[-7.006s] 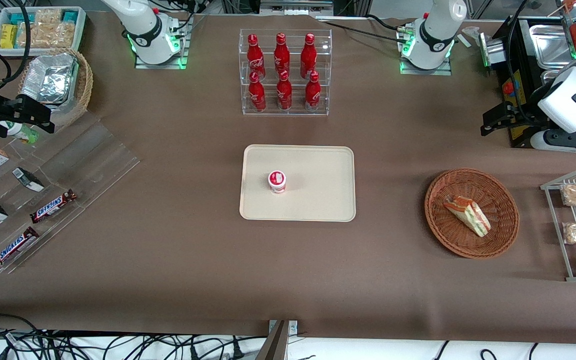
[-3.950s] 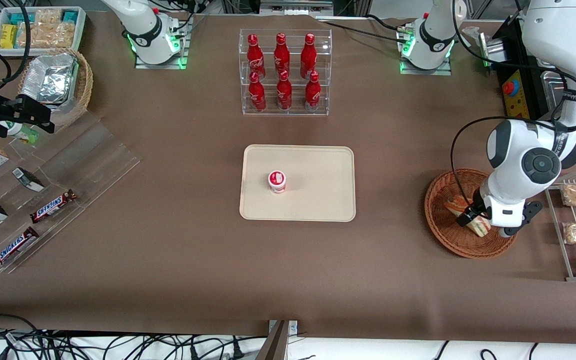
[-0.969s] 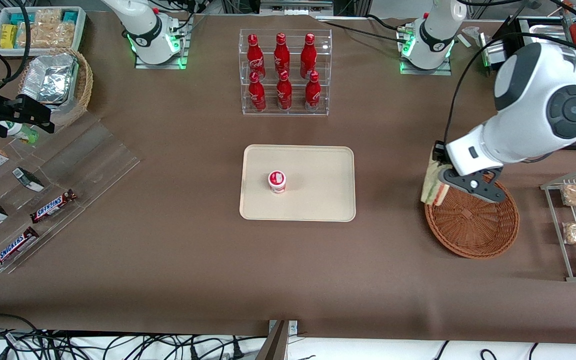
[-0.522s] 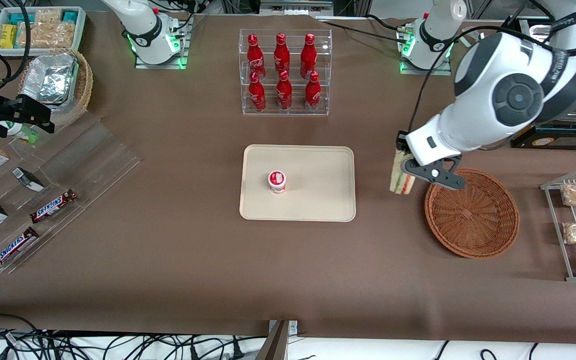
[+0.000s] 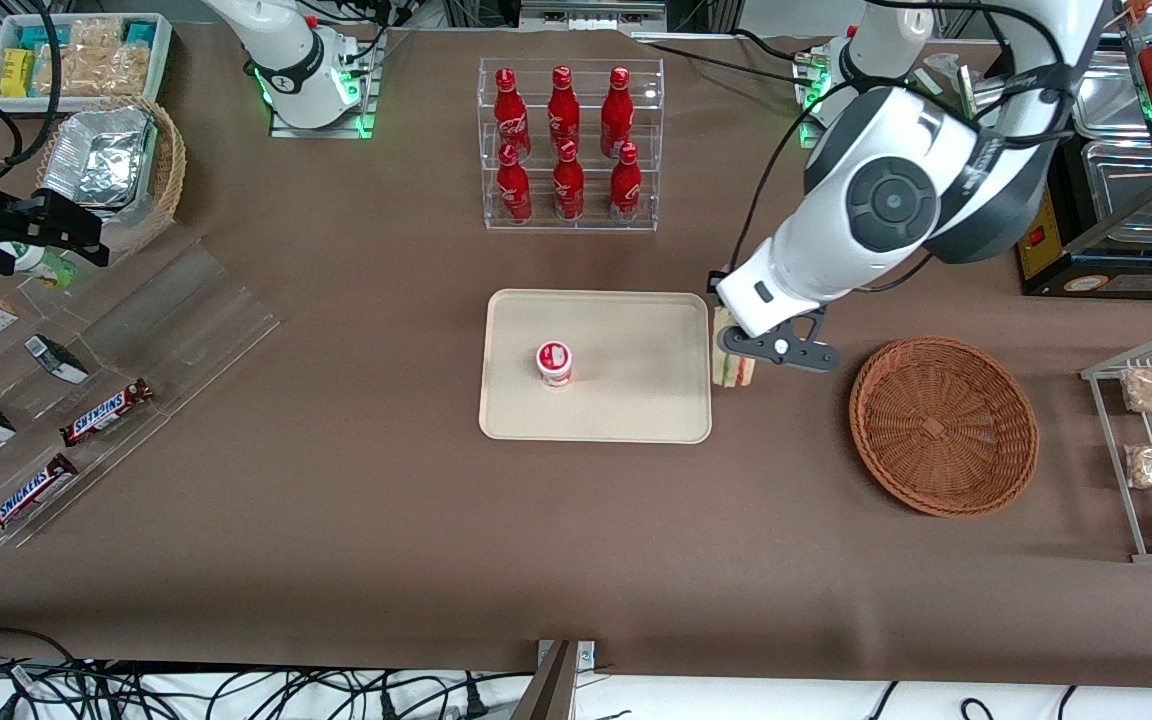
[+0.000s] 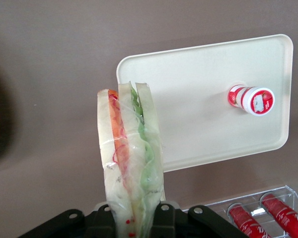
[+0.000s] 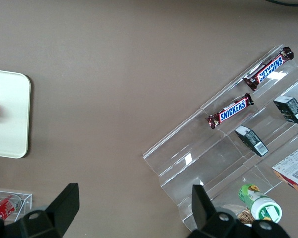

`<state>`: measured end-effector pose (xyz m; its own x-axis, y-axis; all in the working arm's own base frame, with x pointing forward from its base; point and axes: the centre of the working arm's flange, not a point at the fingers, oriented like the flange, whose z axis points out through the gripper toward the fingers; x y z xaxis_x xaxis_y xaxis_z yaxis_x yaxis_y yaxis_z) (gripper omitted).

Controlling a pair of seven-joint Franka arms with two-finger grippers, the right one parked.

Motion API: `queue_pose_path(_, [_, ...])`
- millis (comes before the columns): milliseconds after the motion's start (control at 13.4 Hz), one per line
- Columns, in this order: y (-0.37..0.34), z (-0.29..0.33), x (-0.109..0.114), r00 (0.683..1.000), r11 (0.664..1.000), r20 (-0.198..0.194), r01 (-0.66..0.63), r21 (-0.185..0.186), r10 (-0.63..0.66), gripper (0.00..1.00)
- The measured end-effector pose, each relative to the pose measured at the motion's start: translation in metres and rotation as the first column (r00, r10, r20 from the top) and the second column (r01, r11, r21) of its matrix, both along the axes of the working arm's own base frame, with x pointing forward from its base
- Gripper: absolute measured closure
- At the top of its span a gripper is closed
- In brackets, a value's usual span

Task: Place sandwich from basket to tray
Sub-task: 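Carry the sandwich over the cream tray beside the yogurt bottle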

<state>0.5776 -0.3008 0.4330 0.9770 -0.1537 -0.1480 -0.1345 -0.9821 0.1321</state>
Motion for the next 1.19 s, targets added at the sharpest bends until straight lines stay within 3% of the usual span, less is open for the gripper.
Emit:
queue_pose_path(373, [-0.032,-0.048,-0.024,1.0,1.0,0.024,0.008,0.003,-0.008,0.81])
queue_pose_path(671, [-0.055,-0.091,-0.038,0.998,0.999,0.057,-0.02,0.05,0.017,0.81])
queue_pose_path(1193, [-0.088,-0.165,-0.052,0.999,0.996,0.052,-0.016,0.084,0.012,0.85])
